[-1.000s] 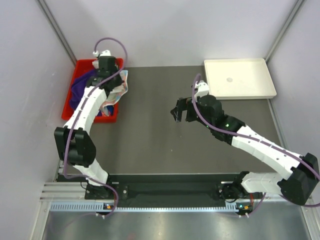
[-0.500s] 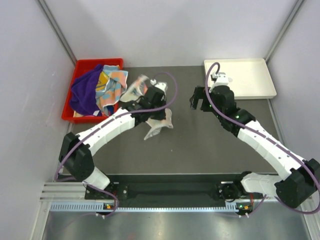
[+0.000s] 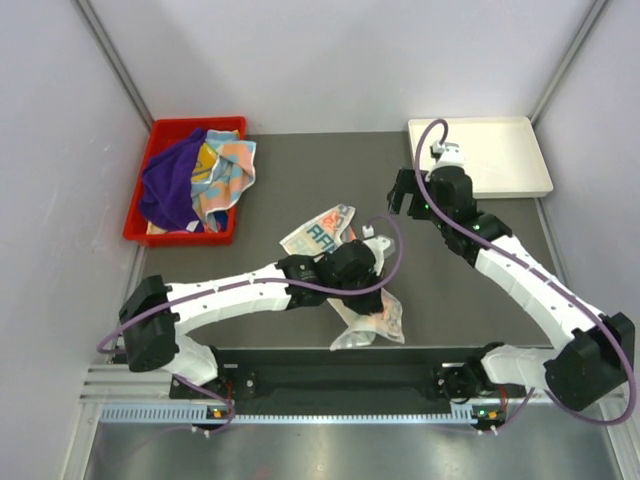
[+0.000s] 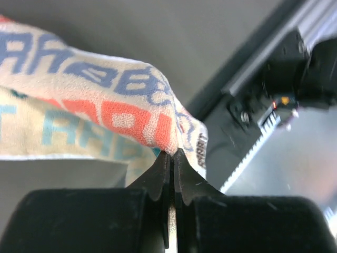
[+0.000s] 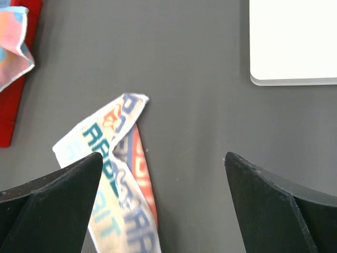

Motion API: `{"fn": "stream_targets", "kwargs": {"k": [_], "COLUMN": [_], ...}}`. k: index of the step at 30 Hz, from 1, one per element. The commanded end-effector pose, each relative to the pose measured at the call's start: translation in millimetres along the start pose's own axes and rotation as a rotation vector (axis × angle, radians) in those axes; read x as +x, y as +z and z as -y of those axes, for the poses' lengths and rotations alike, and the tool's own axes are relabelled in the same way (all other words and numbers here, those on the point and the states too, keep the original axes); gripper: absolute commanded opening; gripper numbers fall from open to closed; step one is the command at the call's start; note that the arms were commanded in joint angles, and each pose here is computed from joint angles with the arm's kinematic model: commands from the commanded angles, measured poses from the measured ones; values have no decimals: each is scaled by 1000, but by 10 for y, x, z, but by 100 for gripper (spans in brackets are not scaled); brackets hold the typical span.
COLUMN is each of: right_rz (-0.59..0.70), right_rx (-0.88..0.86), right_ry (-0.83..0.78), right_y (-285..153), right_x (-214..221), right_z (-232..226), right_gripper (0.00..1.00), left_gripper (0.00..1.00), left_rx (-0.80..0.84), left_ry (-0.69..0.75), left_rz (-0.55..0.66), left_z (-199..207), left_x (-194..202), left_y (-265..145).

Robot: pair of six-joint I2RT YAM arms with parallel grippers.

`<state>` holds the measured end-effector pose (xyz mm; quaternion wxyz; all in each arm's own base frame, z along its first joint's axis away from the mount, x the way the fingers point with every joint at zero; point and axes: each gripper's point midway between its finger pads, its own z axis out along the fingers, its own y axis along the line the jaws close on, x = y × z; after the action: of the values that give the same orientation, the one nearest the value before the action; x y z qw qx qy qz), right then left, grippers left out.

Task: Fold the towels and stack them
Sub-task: Move the towel to the center of the board

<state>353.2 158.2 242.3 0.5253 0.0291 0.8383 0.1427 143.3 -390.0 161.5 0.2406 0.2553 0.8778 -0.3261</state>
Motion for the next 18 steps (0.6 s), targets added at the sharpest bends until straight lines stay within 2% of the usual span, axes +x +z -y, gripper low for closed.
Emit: {"fn": "stream_targets", "kwargs": {"k": [1, 3, 4, 6, 7, 10, 12, 13, 18], "right_rz": [-12, -30, -47, -67, -85, -128, -147, -166, -175], "right_rx": [10, -4, -15, -22, -34, -47, -58, -59, -82], "right_ry": [23, 31, 37, 35, 38, 49, 58, 66, 116], "right_y": [163, 234, 308, 380, 455, 633, 743, 853, 1165], "right_x": [47, 95, 148, 204, 269, 423, 471, 514, 532], "right_z": [77, 82, 62, 48, 26, -14, -51, -76, -208], "right_gripper": [100, 100, 100, 100, 100, 99, 98, 97, 93], "left_gripper": [0, 9, 24, 31, 42, 56, 59, 59, 53], "left_rx": [132, 129, 113, 48, 4, -173, -288, -353, -494], "left_ry": [-45, -45, -47, -42, -48, -103, -214, -285, -526], "left_rz": [-25, -37, -28, 28, 56, 186, 262, 289, 418], "left_z": [246, 210, 172, 46, -21, -319, -631, -920, -1830], "left_x": [127, 240, 243, 160, 102, -190, -417, -527, -775], "left_y": [-128, -172, -191, -251, -268, -361, -443, -501, -662]}}
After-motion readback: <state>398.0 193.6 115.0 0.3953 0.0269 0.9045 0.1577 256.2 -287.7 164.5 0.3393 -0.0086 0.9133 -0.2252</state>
